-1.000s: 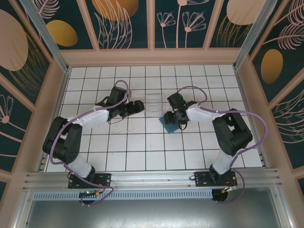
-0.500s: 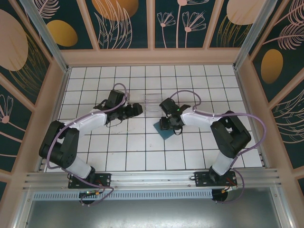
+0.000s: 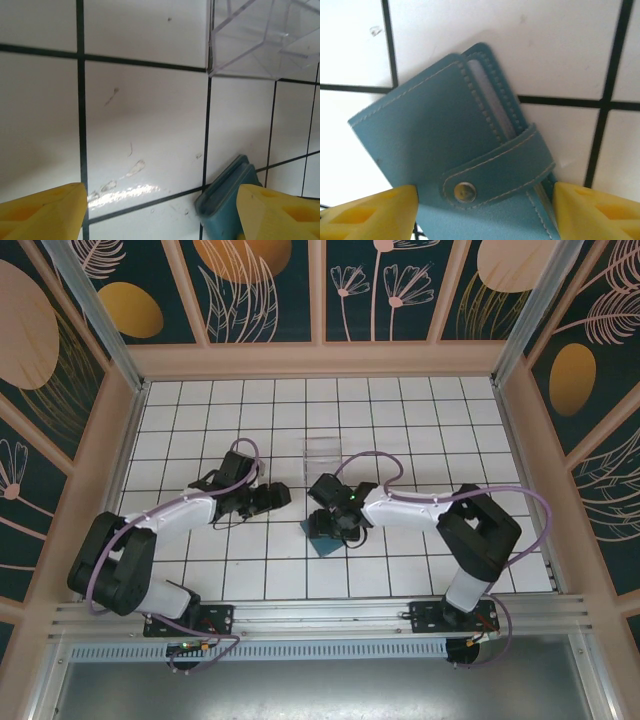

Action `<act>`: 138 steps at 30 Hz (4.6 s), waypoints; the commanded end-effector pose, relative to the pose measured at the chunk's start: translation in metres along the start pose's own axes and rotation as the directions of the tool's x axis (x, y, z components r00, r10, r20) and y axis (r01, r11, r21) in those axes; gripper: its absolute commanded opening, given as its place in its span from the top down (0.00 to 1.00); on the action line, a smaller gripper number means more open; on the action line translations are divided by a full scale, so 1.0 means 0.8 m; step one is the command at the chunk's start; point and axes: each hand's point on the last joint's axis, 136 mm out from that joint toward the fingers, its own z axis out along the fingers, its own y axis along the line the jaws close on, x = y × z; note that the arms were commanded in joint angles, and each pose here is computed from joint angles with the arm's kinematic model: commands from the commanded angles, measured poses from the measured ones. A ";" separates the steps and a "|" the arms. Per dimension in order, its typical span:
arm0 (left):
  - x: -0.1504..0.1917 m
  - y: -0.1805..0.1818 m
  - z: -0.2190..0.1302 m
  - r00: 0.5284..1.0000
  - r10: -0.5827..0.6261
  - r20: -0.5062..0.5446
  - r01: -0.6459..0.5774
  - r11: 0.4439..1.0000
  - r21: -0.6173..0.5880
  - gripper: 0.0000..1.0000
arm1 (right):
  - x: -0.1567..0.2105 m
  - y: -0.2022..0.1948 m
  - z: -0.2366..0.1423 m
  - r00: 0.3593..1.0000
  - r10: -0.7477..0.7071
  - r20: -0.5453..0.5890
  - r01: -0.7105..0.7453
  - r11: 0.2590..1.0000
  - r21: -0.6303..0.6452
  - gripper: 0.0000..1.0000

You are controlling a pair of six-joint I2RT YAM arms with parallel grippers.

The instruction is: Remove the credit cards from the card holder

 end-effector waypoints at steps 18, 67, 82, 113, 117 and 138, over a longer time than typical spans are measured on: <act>0.020 -0.027 -0.007 0.997 -0.061 -0.037 0.065 0.992 0.113 0.38 | 0.003 0.042 -0.060 0.921 -0.382 0.072 0.388 0.891 -0.234 0.31; 0.070 -0.020 0.011 0.971 -0.194 -0.137 0.217 0.960 0.180 0.59 | 0.003 0.029 0.009 0.066 -0.996 0.057 0.993 0.060 -0.103 0.82; 0.090 -0.021 0.037 0.969 -0.142 -0.200 0.163 0.982 0.093 0.59 | -0.009 0.055 -0.031 0.094 -0.959 0.267 0.996 0.089 -0.029 0.88; 0.043 0.018 0.020 0.990 -0.132 -0.059 0.126 0.988 -0.093 0.56 | -0.022 0.045 -0.018 0.986 -0.168 -0.002 0.168 0.986 0.014 0.45; 0.043 0.024 0.016 0.989 -0.137 -0.055 0.131 0.987 -0.093 0.56 | -0.018 0.040 -0.012 0.990 -0.138 -0.020 0.139 0.989 0.048 0.41; 0.046 -0.008 0.008 0.989 -0.110 -0.098 0.109 0.994 -0.015 0.54 | -0.024 0.015 -0.032 0.991 -0.134 0.024 0.130 0.983 0.130 0.97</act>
